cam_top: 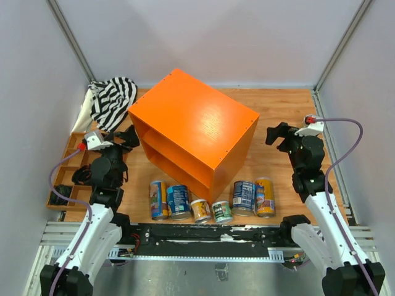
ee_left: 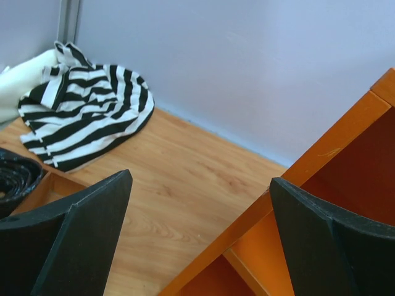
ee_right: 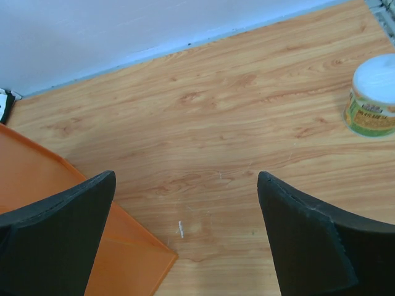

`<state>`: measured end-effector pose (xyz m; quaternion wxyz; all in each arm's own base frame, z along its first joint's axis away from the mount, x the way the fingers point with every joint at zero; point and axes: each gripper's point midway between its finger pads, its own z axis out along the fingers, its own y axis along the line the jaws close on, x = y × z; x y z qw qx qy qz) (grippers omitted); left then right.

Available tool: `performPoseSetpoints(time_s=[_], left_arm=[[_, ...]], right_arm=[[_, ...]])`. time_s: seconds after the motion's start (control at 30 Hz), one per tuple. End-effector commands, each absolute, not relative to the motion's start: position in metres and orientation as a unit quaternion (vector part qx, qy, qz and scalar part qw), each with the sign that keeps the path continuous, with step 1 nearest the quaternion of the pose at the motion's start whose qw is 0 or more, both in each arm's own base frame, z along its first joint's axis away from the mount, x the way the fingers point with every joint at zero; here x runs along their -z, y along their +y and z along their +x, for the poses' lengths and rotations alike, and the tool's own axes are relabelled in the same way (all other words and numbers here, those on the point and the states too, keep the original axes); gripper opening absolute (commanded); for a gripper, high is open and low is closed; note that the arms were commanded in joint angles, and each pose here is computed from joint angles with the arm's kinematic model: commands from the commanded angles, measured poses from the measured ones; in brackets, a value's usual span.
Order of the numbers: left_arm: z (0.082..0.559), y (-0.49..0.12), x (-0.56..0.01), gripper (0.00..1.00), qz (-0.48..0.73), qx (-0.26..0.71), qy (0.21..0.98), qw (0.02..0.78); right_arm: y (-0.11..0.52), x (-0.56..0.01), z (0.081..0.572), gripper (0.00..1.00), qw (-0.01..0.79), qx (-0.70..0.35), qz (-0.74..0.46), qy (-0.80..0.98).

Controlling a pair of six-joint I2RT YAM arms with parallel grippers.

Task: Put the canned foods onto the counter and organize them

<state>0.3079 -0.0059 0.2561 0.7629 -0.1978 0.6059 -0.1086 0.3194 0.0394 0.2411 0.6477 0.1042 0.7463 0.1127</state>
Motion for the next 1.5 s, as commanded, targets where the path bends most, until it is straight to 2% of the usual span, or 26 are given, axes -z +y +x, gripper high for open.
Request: performPoseSetpoints(time_s=[0.0, 0.27, 0.43, 0.63, 0.87, 1.1, 1.47], left_arm=[[0.307, -0.019, -0.224, 0.99, -0.2, 0.124, 0.678, 0.696], [0.301, -0.027, -0.221, 0.99, -0.232, 0.159, 0.7, 0.657], [0.297, -0.036, -0.225, 0.99, -0.236, 0.188, 0.704, 0.643], [0.298, -0.045, -0.23, 0.91, -0.22, 0.204, 0.701, 0.648], [0.302, -0.047, -0.235, 0.87, -0.201, 0.19, 0.694, 0.665], [0.307, -0.057, -0.24, 0.81, -0.166, 0.201, 0.689, 0.676], [0.317, -0.07, -0.235, 0.77, -0.132, 0.197, 0.696, 0.678]], right_arm=[[0.054, -0.237, 0.314, 0.98, 0.621, -0.161, 0.125, 0.757], [0.095, -0.237, 0.297, 0.99, 0.602, -0.255, 0.047, 0.755], [0.092, -0.241, 0.28, 0.99, 0.602, -0.241, 0.039, 0.76], [0.098, -0.252, 0.255, 0.99, 0.605, -0.251, 0.011, 0.756], [0.116, -0.256, 0.236, 0.9, 0.585, -0.268, -0.025, 0.765], [0.151, -0.254, 0.212, 0.75, 0.558, -0.318, -0.076, 0.762], [0.188, -0.255, 0.165, 0.73, 0.531, -0.345, -0.164, 0.756]])
